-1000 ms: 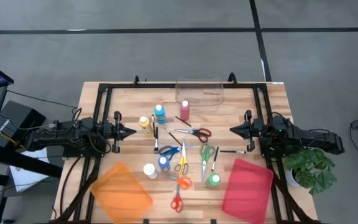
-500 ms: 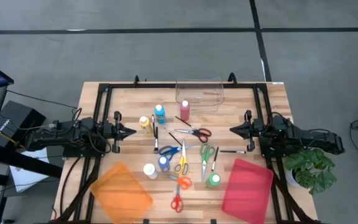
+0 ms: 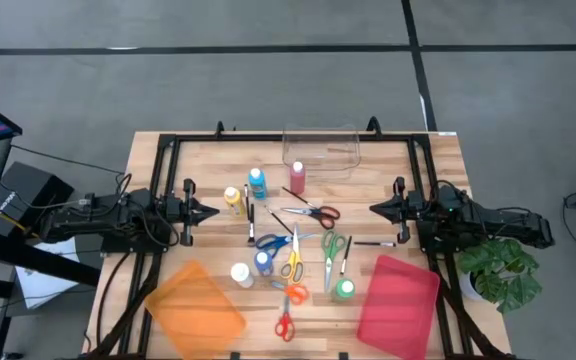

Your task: Pick & Place Paint Supplies

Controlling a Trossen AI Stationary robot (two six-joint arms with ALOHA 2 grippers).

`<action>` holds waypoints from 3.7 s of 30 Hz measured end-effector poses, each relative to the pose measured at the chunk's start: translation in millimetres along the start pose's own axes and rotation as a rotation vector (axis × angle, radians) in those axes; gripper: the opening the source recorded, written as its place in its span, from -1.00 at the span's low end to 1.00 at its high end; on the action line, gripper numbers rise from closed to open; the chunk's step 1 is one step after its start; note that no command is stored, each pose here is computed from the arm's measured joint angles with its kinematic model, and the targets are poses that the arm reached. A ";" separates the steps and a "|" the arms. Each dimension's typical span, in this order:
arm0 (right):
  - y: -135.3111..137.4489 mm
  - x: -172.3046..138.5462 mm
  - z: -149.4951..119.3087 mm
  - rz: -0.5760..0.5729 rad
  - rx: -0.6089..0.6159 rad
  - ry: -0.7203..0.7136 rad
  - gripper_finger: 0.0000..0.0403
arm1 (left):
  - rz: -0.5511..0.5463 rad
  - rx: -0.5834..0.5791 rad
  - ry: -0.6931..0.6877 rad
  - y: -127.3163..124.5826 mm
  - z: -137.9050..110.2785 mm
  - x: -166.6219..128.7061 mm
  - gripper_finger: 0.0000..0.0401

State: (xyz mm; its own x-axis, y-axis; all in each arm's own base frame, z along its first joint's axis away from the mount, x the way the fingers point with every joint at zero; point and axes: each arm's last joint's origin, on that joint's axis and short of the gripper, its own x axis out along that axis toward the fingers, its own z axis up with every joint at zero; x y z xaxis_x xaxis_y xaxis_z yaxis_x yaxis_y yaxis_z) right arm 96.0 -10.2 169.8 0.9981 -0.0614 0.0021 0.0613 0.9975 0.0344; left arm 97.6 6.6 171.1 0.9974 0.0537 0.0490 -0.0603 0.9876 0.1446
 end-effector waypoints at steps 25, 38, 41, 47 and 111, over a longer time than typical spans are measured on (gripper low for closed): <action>-1.7 -0.1 0.9 -0.056 0.210 -0.017 -1.00 | -0.001 0.000 0.000 0.0 0.0 0.0 -1.00; -1.8 -0.1 1.0 -0.060 0.194 -0.017 -1.00 | 0.012 -0.066 -0.099 1.4 9.8 0.9 -1.00; -1.8 -0.1 1.0 -0.060 0.194 -0.018 -1.00 | 0.015 -0.069 -0.127 1.9 12.7 1.5 -1.00; -1.9 -0.1 1.1 -0.063 0.194 -0.018 -1.00 | 0.031 -0.067 -0.233 3.6 23.3 2.2 -1.00; -2.1 -0.1 0.2 -0.069 0.165 -0.009 -0.56 | 0.472 -0.216 0.350 47.6 85.3 67.6 0.45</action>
State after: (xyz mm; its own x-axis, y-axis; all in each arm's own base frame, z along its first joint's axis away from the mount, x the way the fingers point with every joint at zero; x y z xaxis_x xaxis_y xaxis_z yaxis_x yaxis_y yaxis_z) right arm 95.8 -12.3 169.9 0.9914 -0.1306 0.0027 0.1274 0.9717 0.1988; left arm 158.6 44.7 265.5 0.8218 0.4999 -0.2735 -0.5242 0.8514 -0.0189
